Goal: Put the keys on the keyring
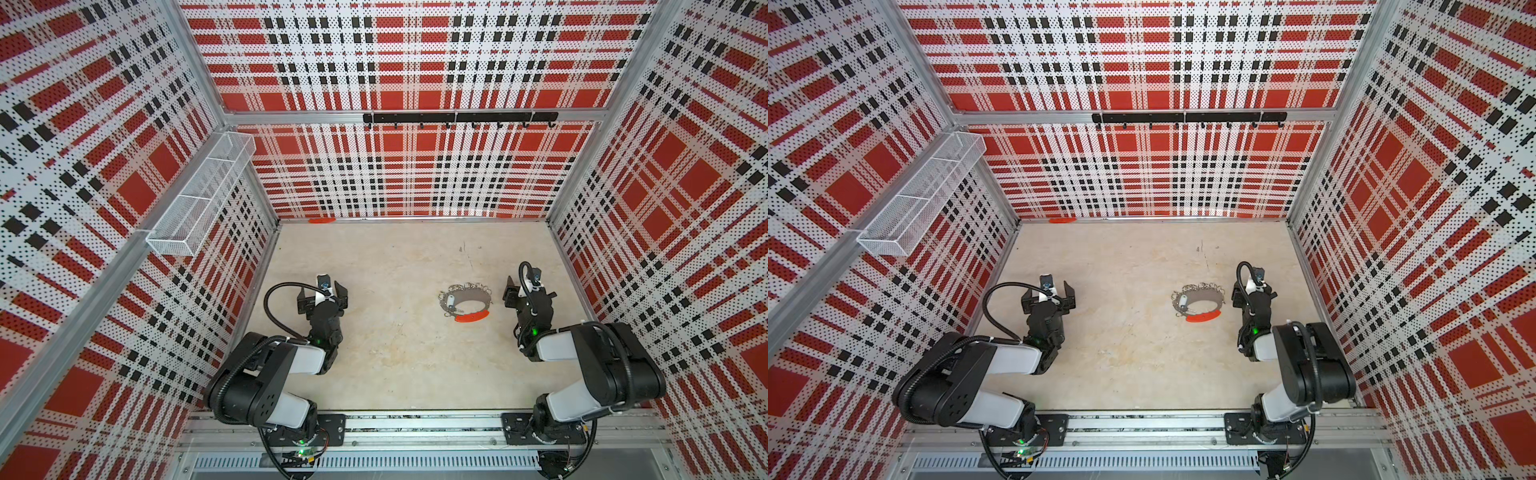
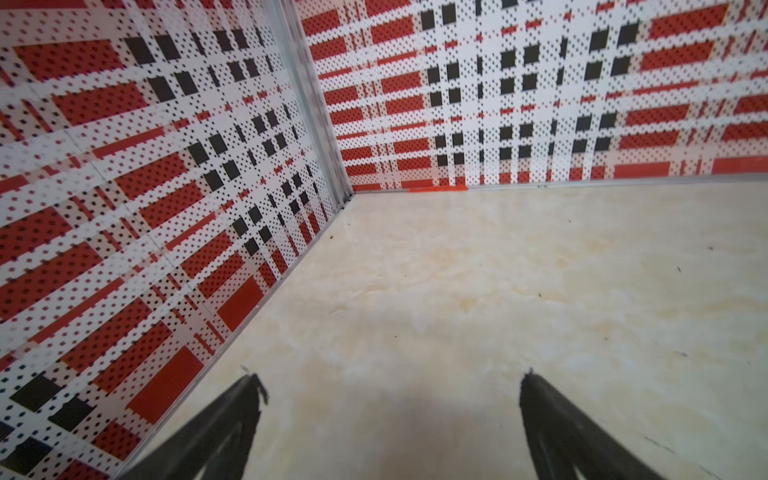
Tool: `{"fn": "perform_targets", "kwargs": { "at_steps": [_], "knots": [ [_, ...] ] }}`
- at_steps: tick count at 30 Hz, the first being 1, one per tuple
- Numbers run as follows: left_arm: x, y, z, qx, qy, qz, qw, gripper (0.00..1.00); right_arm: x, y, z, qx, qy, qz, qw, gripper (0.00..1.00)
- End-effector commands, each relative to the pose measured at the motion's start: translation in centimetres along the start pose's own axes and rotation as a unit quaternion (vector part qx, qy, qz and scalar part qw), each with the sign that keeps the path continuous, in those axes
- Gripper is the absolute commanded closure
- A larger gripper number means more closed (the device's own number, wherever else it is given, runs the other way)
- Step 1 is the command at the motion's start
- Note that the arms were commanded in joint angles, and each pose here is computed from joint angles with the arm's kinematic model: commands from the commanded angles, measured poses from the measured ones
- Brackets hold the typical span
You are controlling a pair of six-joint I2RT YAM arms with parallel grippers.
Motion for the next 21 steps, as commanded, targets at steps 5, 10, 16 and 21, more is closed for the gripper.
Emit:
{"fn": "perform_targets", "kwargs": {
  "at_steps": [5, 10, 16, 21],
  "knots": [
    [4.3, 0.0, 0.3, -0.094, -0.128, -0.006, 0.987, 0.02, -0.2, -0.6, -2.8, -0.083, 0.021, -0.007, 0.996, 0.25],
    [3.3, 2.1, 0.3, -0.060, -0.115, 0.008, 0.992, 0.02, 0.2, 0.9, -2.4, -0.046, 0.011, -0.002, 0.999, 0.00],
    [3.2, 1.9, 0.3, -0.059, -0.114, 0.005, 0.992, 0.02, 0.4, 0.8, -2.4, -0.050, 0.003, -0.005, 0.999, 0.00],
    [3.1, 0.2, -0.1, -0.083, -0.102, -0.015, 0.991, 0.02, 1.2, 0.7, -2.3, -0.046, -0.011, -0.028, 0.998, 0.00]
  ]
}}
Point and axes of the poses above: each gripper's point midway between its finger pads, its own y axis out along the fingers, its own x axis along the line the jaws close on, z = x × y, the point moved 5 cm from there along -y, back along the fingers, and after that the axes turned 15 degrees about y, right-handed, at the moved point
